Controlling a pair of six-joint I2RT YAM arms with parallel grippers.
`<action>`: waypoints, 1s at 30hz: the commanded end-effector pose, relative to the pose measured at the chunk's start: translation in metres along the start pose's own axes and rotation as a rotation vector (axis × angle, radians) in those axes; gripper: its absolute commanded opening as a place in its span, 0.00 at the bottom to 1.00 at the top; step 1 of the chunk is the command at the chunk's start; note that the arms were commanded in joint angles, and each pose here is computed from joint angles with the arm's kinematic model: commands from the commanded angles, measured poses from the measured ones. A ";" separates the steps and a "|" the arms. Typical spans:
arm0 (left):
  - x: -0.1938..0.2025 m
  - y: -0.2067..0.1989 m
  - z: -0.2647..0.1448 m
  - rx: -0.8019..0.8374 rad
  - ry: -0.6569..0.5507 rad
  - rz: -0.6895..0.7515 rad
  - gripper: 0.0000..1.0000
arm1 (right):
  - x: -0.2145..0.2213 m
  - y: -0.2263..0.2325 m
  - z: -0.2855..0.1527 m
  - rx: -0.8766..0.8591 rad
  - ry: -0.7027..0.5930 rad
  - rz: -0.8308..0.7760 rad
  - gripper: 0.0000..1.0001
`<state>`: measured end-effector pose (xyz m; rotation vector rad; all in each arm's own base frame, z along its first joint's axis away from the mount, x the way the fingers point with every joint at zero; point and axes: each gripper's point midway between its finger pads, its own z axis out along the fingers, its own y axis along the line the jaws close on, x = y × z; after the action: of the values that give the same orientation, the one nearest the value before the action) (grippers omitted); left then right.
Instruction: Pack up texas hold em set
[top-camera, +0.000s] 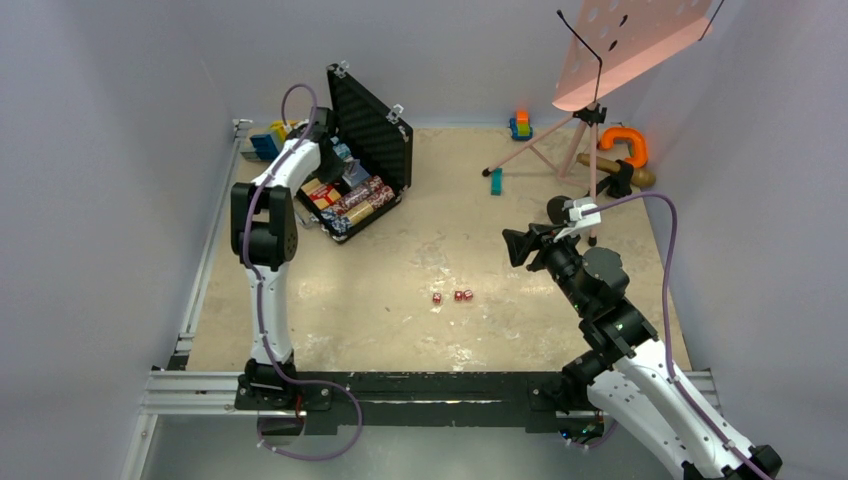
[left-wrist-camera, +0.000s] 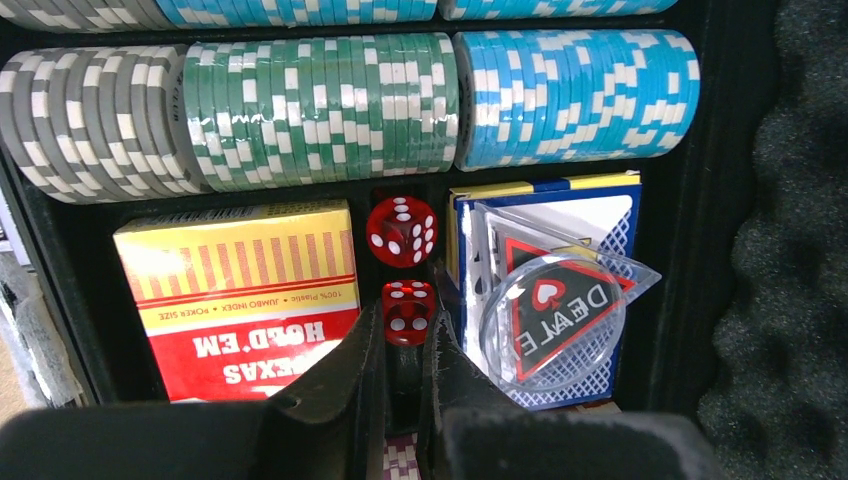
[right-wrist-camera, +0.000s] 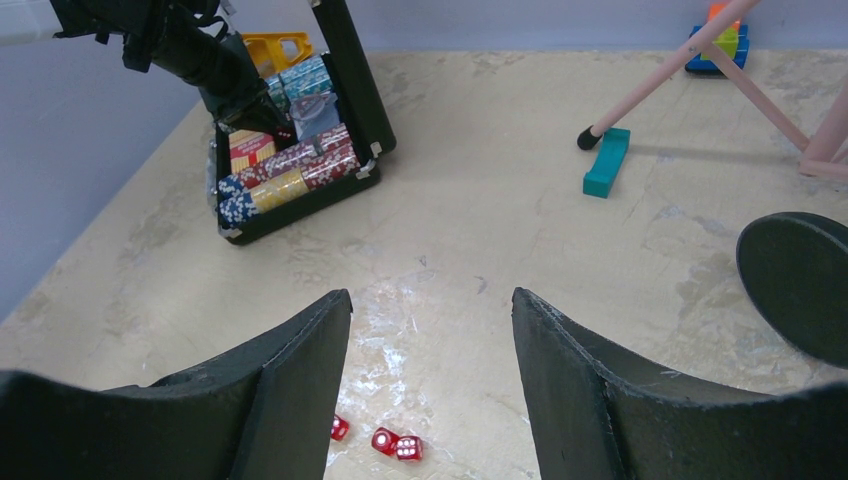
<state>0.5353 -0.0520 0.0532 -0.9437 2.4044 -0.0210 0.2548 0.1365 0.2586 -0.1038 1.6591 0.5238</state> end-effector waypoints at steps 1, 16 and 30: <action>-0.016 -0.005 0.003 0.021 -0.026 -0.026 0.00 | -0.008 -0.002 0.001 0.012 -0.031 -0.009 0.64; -0.019 -0.002 0.004 0.012 -0.035 -0.026 0.08 | -0.006 -0.002 0.002 0.012 -0.025 -0.010 0.64; -0.026 -0.003 -0.002 0.015 -0.057 -0.014 0.31 | -0.004 -0.002 0.003 0.012 -0.018 -0.010 0.64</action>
<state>0.5394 -0.0483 0.0513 -0.9458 2.3975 -0.0228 0.2560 0.1371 0.2560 -0.1056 1.6684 0.5207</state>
